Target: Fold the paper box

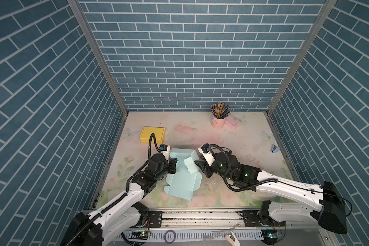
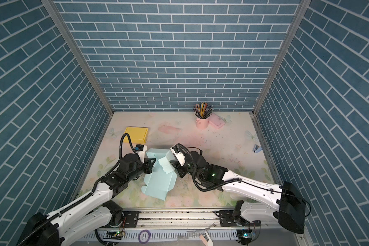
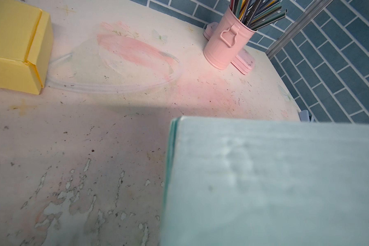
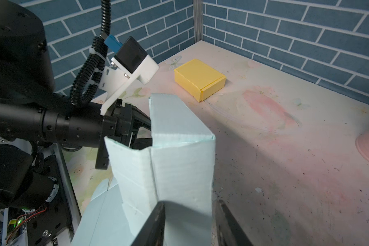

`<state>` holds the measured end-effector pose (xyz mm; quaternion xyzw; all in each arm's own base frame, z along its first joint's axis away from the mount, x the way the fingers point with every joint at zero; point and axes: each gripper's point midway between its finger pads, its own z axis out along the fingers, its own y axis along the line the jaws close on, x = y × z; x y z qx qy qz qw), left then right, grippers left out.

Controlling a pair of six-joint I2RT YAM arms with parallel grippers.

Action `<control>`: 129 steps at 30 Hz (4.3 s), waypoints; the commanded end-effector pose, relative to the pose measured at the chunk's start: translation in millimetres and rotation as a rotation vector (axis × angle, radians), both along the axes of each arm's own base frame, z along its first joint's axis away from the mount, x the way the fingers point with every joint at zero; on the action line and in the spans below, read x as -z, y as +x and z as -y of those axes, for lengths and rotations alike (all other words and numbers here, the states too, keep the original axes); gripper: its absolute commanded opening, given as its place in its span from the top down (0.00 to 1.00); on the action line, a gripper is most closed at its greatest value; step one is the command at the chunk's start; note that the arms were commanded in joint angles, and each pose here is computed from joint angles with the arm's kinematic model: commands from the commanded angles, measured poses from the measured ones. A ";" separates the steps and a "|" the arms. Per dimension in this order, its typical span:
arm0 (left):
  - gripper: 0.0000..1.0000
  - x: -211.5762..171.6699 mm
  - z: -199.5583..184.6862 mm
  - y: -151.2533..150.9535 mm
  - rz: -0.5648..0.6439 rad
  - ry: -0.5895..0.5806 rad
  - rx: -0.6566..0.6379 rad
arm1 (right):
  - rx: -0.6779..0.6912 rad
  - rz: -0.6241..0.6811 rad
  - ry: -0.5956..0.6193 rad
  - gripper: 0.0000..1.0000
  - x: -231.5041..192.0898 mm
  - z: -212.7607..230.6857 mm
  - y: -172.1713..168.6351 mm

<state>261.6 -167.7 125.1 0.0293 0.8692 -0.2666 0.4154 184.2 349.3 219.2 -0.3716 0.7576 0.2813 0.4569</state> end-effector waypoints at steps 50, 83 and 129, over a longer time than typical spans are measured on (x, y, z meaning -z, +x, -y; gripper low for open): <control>1.00 -1.9 -24.7 0.2 0.065 0.124 -0.073 | 0.254 0.045 -0.181 0.75 32.8 -25.0 44.6; 1.00 -6.8 -14.2 15.3 0.088 0.073 -0.087 | 0.555 0.262 -0.609 0.87 73.3 -31.4 78.9; 1.00 14.4 -21.5 27.5 0.249 0.216 -0.066 | 0.281 -0.264 0.116 0.47 -32.9 5.8 58.6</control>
